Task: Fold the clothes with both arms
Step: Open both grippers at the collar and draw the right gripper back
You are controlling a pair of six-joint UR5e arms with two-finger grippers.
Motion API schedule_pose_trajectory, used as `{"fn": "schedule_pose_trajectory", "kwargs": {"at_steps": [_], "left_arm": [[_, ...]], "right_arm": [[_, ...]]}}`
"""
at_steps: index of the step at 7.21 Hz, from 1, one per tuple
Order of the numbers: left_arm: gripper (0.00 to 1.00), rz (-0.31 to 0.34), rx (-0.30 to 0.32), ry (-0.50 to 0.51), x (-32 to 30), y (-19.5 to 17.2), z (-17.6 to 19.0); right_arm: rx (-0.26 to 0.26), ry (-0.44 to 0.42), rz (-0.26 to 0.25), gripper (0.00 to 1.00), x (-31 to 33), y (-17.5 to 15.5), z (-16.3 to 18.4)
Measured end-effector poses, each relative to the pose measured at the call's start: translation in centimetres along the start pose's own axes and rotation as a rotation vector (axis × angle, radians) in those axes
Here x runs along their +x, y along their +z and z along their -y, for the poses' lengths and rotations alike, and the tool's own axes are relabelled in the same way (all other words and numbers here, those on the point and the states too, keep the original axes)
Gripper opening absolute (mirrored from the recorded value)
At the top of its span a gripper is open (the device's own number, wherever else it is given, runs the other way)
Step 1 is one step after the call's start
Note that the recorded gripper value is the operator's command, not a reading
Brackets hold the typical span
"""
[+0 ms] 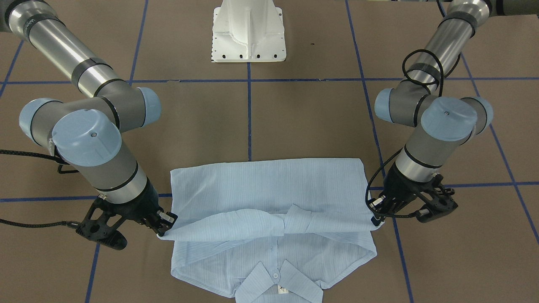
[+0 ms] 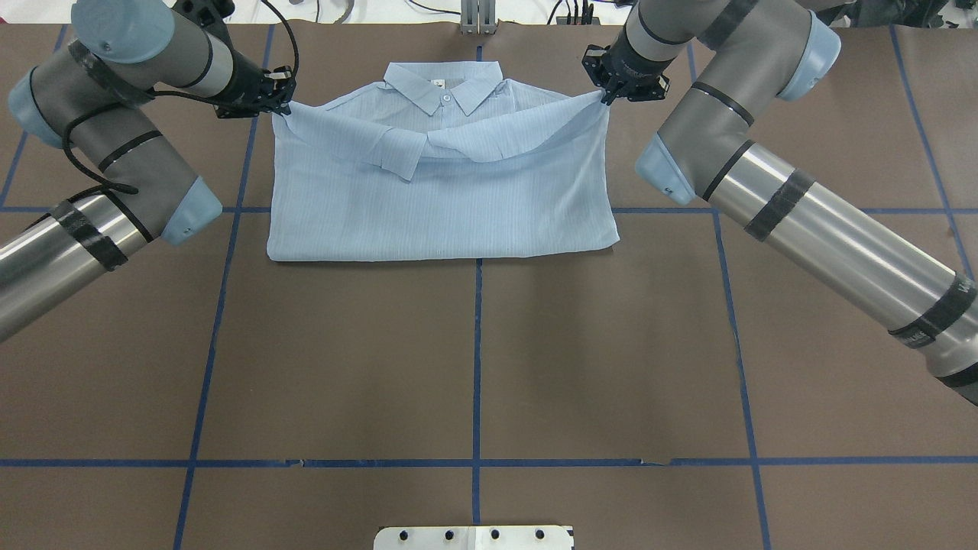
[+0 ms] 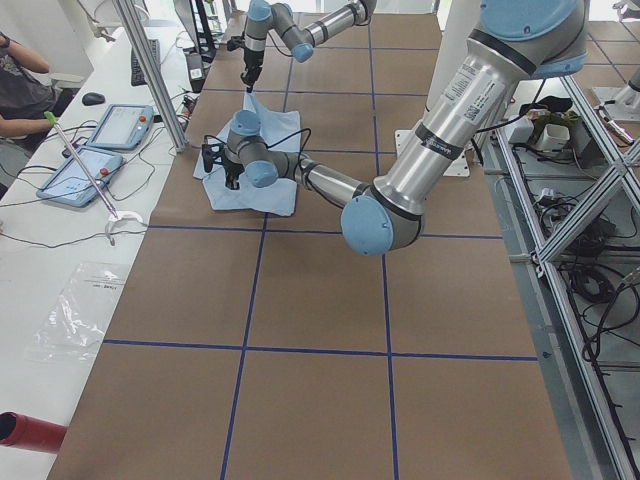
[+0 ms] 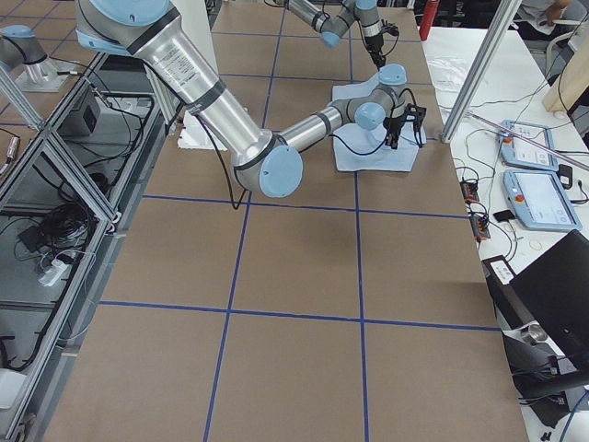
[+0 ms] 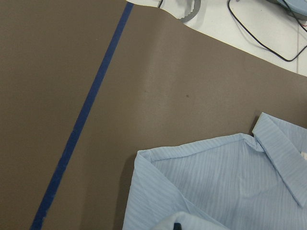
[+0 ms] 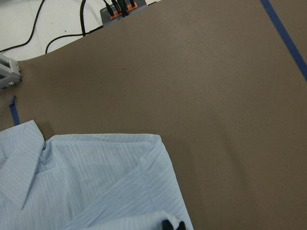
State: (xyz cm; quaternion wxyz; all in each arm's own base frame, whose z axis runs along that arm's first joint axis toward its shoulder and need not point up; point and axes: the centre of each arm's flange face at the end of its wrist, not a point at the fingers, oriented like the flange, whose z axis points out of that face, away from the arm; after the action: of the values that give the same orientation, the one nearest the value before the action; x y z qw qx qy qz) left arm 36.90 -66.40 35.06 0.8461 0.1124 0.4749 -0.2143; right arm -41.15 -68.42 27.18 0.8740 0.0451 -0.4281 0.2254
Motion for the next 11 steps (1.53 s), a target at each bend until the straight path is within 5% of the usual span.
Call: {"fn": "schedule_pose_trajectory", "kwargs": {"at_steps": [3,4,5,9,11], "left_arm": [[0.06,0.001,0.0,0.0,-0.1,0.1,0.0],[0.75,-0.001,0.0,0.0,-0.2,0.1,0.0],[0.99,-0.005,0.001,0.001,-0.2,0.0,0.0],[0.99,-0.014,0.003,0.007,-0.2,-0.2,-0.1],[0.99,-0.024,0.005,0.01,0.2,-0.8,-0.3]], "right_arm": [[0.004,-0.017,0.028,0.0,0.0,1.1,0.1],[0.006,-0.021,0.034,0.99,0.1,1.4,0.2],[0.009,-0.024,0.039,1.0,0.1,1.5,0.3],[0.005,-0.034,0.056,1.0,-0.2,1.7,-0.6],[-0.041,-0.063,0.052,1.0,1.4,3.6,-5.6]]}}
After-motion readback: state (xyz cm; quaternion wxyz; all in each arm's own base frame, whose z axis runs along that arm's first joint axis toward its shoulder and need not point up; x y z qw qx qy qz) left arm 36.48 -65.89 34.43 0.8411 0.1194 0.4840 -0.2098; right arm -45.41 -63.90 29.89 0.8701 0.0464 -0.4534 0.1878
